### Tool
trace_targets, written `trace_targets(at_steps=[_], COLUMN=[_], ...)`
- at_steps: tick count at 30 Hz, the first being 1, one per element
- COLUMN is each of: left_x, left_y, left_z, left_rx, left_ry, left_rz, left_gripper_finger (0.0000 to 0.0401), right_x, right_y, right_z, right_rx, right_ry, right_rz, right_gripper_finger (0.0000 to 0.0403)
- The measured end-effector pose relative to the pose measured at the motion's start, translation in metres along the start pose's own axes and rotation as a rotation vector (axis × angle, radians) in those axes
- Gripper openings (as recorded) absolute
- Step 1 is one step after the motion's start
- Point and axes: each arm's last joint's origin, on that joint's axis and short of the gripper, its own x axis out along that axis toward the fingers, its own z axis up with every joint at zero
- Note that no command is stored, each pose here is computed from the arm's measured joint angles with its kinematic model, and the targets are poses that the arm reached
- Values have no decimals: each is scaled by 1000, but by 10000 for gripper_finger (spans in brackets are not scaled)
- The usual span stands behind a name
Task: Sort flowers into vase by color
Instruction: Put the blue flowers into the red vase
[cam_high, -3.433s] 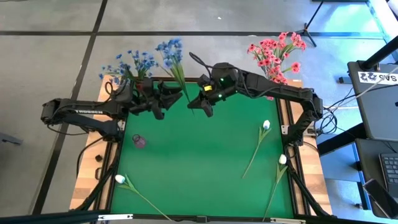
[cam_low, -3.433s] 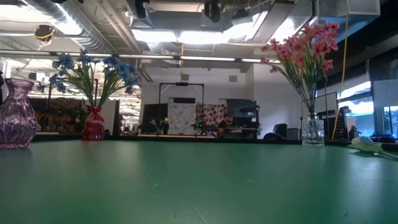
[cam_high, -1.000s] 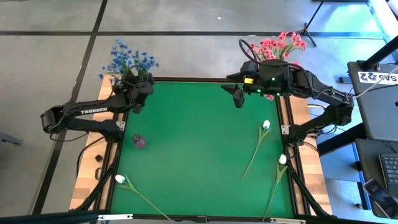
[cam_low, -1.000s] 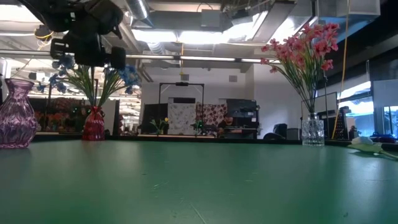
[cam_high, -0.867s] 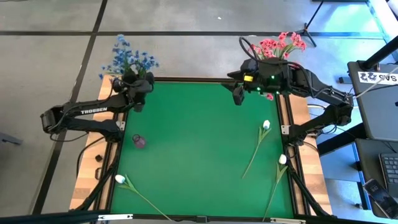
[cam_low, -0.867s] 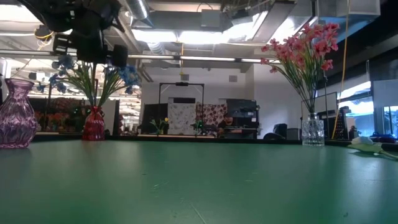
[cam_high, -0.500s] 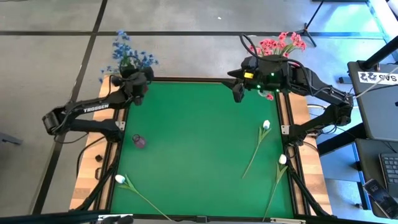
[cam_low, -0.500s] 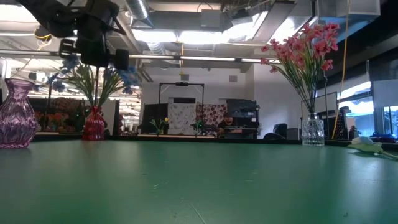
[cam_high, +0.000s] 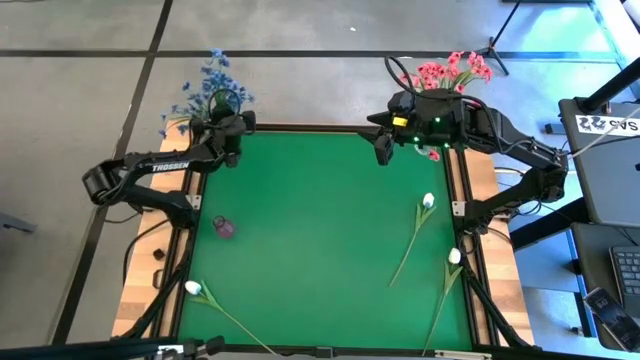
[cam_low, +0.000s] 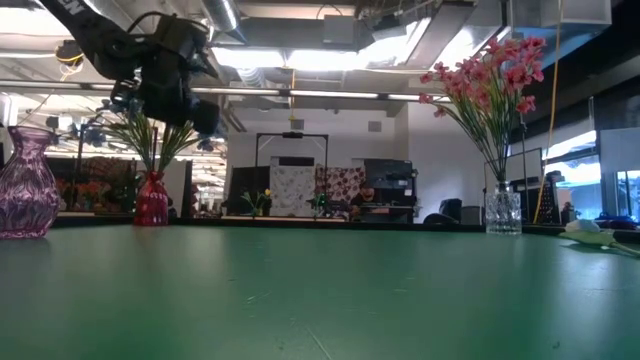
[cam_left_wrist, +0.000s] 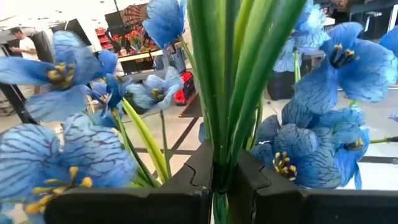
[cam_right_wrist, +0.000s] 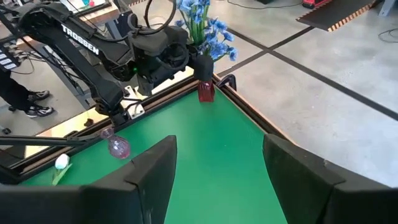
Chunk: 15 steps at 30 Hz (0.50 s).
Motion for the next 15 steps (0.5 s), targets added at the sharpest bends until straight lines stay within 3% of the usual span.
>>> trace_targets(at_steps=[7,15], left_x=[-2,-3], left_y=[0,0], left_z=[-8,-17], left_rx=[43,-23], left_ry=[32,98], left_rz=[-26,-118], left_gripper_finger=[49,100], right_x=[0,0], right_y=[0,0], right_z=[0,0], right_rx=[-8,2], right_ry=[-3,-1], right_rz=[-11,-13], right_gripper_finger=[239,239])
